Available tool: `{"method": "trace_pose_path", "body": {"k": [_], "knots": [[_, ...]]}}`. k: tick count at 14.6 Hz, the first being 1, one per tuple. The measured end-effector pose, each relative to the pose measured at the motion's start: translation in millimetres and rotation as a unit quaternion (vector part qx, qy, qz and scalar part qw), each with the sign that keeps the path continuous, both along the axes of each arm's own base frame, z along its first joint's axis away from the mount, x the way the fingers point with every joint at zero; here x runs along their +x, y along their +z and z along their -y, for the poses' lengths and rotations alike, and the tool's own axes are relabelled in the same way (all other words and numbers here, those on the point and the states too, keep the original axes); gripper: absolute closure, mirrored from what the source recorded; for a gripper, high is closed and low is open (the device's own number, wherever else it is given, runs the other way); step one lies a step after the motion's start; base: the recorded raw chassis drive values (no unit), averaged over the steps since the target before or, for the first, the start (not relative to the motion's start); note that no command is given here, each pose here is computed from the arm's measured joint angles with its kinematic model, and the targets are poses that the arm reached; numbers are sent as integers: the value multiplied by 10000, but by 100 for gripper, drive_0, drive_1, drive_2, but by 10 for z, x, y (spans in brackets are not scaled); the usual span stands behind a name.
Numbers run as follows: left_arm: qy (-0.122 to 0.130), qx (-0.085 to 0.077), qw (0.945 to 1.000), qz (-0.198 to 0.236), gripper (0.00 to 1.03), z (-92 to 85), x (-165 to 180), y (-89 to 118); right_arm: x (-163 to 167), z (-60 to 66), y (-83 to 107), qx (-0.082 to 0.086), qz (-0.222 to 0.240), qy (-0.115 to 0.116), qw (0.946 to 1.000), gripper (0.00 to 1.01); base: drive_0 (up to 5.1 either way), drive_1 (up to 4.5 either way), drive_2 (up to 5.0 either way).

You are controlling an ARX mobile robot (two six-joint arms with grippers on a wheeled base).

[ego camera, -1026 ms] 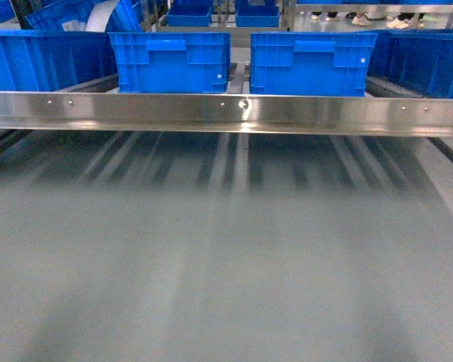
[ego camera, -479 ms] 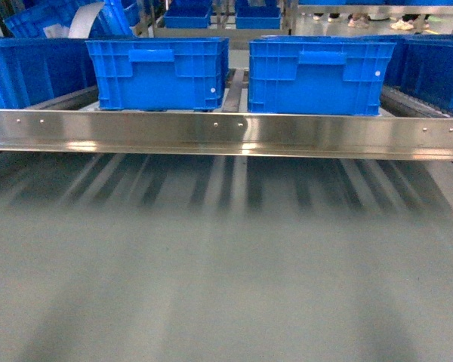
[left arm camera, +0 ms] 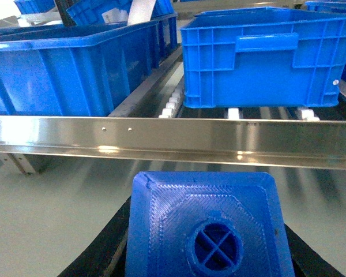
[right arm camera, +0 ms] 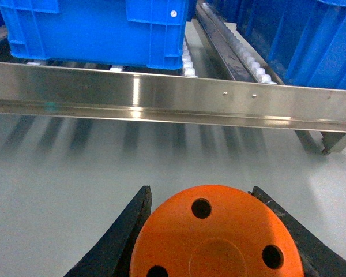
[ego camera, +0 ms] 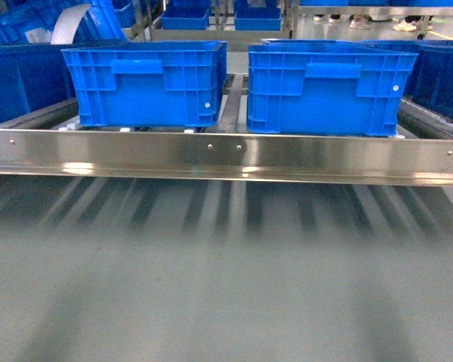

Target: Sort blue parts and orange caps into right shelf containers

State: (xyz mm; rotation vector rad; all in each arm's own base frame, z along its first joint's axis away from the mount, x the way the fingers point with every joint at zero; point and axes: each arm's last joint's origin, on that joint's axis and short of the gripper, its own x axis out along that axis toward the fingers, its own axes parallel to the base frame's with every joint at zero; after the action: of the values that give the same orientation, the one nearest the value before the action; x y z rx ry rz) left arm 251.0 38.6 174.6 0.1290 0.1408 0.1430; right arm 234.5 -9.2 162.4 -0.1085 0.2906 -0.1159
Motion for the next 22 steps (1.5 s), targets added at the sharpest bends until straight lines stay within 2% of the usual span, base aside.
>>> {"method": "trace_pose_path", "body": {"k": [12, 22], "knots": [[0, 3, 10000, 17, 59, 0, 1, 3, 0, 0, -1, 0, -4, 0, 10000, 57, 7, 409, -395], [0, 1, 10000, 8, 59, -1, 4, 2, 2, 0, -3, 2, -5, -1, 10000, 57, 0, 0, 0]]}}
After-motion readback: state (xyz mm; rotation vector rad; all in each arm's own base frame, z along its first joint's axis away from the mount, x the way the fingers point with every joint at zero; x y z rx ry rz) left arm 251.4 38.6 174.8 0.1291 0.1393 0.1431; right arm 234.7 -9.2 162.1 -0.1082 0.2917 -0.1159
